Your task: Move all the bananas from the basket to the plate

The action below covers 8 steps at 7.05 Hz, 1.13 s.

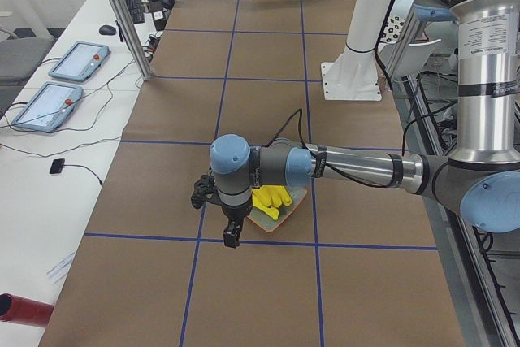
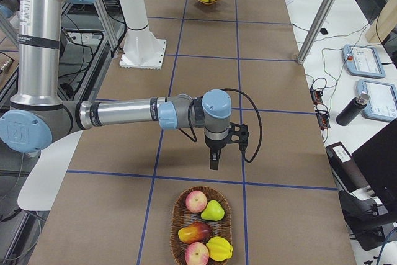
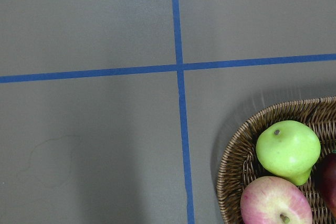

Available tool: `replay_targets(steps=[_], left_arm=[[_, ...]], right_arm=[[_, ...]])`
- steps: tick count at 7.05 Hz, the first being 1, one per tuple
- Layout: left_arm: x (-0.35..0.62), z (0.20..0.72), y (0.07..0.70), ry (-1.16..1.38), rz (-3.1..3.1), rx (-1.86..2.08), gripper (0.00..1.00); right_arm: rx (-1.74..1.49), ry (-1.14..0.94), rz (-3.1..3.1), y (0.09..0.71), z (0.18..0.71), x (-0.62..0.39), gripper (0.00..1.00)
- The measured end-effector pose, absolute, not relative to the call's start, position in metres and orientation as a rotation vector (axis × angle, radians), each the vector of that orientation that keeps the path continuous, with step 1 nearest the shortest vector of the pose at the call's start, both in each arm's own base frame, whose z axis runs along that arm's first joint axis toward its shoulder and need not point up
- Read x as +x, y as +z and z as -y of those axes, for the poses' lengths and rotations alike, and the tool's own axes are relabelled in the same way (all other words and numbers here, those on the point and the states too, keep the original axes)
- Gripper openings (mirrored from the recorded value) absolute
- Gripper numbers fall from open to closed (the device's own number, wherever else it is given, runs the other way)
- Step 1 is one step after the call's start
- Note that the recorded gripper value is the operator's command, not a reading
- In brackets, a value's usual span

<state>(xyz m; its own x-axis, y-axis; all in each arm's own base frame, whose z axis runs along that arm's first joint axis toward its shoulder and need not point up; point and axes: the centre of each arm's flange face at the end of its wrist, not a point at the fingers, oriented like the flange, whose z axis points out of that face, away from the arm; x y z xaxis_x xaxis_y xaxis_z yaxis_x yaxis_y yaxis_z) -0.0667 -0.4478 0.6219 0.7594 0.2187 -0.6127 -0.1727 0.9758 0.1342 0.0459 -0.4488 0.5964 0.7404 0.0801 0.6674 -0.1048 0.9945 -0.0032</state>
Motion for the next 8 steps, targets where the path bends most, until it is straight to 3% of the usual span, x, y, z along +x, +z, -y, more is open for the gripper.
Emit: replay_targets(steps=[8], left_arm=[[-0.0667,0.4451,0.6234,0.21,-0.677,0.067,1.0]], right_arm=[[0.039,0.099,0.73,0.5946,0.4506,0.0454,1.0]])
